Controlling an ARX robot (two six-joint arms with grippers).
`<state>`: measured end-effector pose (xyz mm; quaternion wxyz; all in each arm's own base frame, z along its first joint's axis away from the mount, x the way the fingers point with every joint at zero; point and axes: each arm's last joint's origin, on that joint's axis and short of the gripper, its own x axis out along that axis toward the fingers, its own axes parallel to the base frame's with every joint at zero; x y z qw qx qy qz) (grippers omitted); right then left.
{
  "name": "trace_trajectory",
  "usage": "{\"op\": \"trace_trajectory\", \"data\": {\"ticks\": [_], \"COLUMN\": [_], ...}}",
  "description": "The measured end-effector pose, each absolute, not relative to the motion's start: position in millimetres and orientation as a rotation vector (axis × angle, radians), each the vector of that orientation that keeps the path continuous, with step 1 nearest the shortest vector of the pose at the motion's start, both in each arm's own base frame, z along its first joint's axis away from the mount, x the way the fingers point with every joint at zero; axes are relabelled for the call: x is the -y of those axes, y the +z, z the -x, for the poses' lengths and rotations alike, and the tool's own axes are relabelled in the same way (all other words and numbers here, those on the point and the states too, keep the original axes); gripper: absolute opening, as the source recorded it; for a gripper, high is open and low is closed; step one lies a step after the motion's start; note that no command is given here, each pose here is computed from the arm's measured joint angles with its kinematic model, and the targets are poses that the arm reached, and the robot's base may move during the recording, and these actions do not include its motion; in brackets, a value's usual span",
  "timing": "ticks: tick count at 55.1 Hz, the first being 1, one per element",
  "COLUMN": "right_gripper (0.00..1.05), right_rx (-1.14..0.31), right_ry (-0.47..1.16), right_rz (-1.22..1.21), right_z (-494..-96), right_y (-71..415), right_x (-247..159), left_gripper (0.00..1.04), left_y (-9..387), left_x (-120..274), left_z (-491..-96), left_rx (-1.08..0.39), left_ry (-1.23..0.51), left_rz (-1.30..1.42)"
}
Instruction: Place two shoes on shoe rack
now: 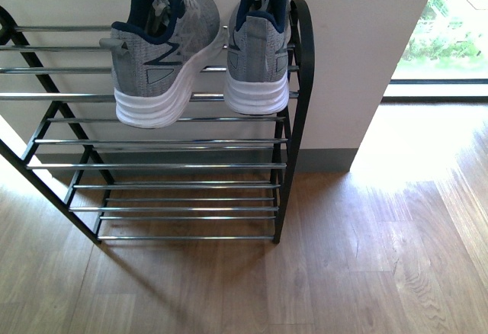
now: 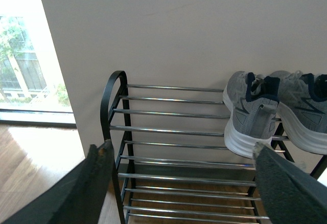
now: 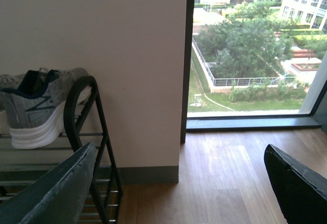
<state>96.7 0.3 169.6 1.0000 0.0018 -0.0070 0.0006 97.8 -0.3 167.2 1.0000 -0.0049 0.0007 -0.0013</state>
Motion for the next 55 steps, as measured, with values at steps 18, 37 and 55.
{"op": "trace_trajectory", "data": {"ticks": [18,37,55], "right_gripper": [0.96,0.96,0.96], "right_rx": [0.014,0.014,0.014], "right_ry": [0.001,0.001,0.000], "right_rz": [-0.004,-0.004,-0.003], "right_z": [-96.7,-96.8,-96.7], "right_y": [169.6,169.5,169.7], "right_x": [-0.2,-0.3,-0.3], "left_gripper": [0.95,0.95,0.95], "left_y": [167.0,167.0,167.2], "left_x": [0.3,0.3,0.3], "left_z": [-97.8,-97.8,-97.8], "left_rx": [-0.002,-0.002,-0.001], "left_ry": [-0.002,-0.002,-0.004], "left_rz": [0.008,0.008,0.007]}}
